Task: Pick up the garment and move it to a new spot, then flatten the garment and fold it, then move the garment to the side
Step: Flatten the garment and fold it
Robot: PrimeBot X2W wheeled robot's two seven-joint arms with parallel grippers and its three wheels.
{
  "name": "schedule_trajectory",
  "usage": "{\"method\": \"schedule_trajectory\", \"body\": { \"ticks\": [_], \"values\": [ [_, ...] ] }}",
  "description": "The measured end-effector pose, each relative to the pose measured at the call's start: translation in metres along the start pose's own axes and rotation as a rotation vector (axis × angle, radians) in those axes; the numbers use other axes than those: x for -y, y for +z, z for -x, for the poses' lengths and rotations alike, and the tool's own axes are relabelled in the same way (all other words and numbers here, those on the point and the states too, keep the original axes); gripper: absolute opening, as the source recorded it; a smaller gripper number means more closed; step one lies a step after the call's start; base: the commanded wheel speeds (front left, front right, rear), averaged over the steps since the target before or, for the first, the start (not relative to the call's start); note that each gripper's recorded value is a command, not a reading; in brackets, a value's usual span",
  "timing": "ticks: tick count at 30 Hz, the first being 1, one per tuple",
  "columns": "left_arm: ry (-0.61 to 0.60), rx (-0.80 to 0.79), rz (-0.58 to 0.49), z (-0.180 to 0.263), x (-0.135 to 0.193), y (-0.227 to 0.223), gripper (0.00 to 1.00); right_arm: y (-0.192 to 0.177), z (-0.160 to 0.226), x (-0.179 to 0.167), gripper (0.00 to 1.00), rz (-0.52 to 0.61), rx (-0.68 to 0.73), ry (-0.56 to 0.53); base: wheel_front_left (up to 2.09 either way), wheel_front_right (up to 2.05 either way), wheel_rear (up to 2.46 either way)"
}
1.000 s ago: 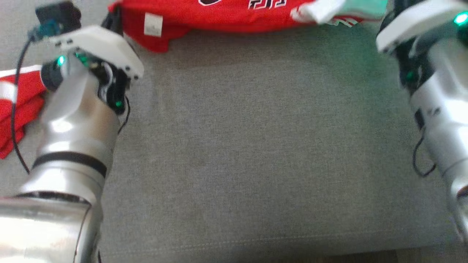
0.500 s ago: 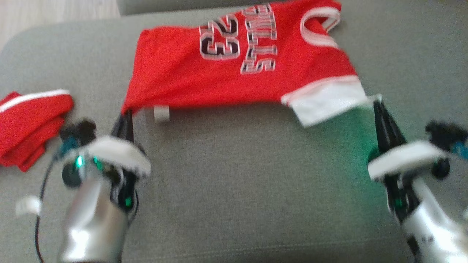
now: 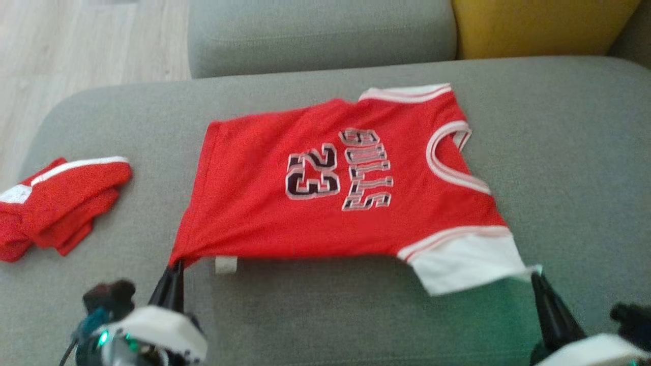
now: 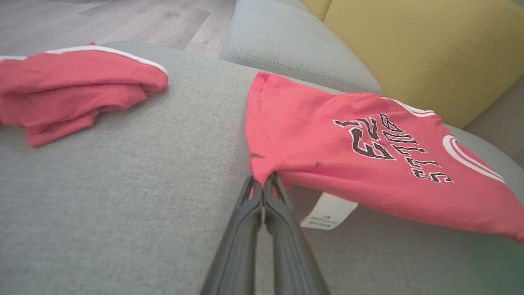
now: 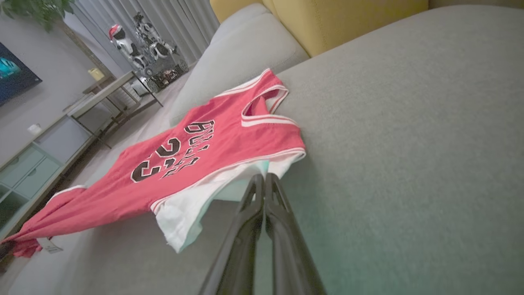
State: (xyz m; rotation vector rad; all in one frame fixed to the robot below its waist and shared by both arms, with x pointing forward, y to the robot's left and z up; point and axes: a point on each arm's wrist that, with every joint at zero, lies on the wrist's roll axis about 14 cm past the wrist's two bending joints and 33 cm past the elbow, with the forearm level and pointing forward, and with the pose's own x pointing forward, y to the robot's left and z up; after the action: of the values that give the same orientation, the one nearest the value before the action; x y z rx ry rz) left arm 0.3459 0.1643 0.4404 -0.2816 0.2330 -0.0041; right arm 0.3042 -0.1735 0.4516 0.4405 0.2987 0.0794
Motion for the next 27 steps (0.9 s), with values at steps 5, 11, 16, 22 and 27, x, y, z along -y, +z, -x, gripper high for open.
{"method": "schedule_trajectory", "body": {
  "ticks": [5, 11, 16, 22, 27],
  "values": [
    [0.032, -0.011, -0.002, 0.03, -0.005, 0.006, 0.0, 0.003, 0.032, 0.0, 0.0, 0.015, -0.037, -0.04, 0.0, 0.0, 0.0],
    [0.027, -0.019, -0.007, 0.038, -0.001, 0.017, 0.0, 0.01, 0.04, 0.004, 0.0, 0.018, -0.043, -0.059, 0.0, 0.0, 0.0],
    [0.016, -0.064, -0.017, 0.037, 0.001, 0.012, 0.0, 0.004, 0.038, 0.009, 0.0, 0.014, -0.062, -0.075, 0.0, 0.0, 0.0],
    [-0.016, -0.193, -0.052, 0.026, 0.003, -0.006, 0.0, 0.01, 0.008, 0.005, 0.0, 0.031, -0.067, -0.055, 0.0, 0.0, 0.0],
    [-0.055, -0.242, -0.071, -0.004, 0.006, 0.0, 0.0, 0.018, -0.033, -0.002, 0.0, 0.05, -0.071, -0.018, 0.0, 0.0, 0.0]
  ]
}}
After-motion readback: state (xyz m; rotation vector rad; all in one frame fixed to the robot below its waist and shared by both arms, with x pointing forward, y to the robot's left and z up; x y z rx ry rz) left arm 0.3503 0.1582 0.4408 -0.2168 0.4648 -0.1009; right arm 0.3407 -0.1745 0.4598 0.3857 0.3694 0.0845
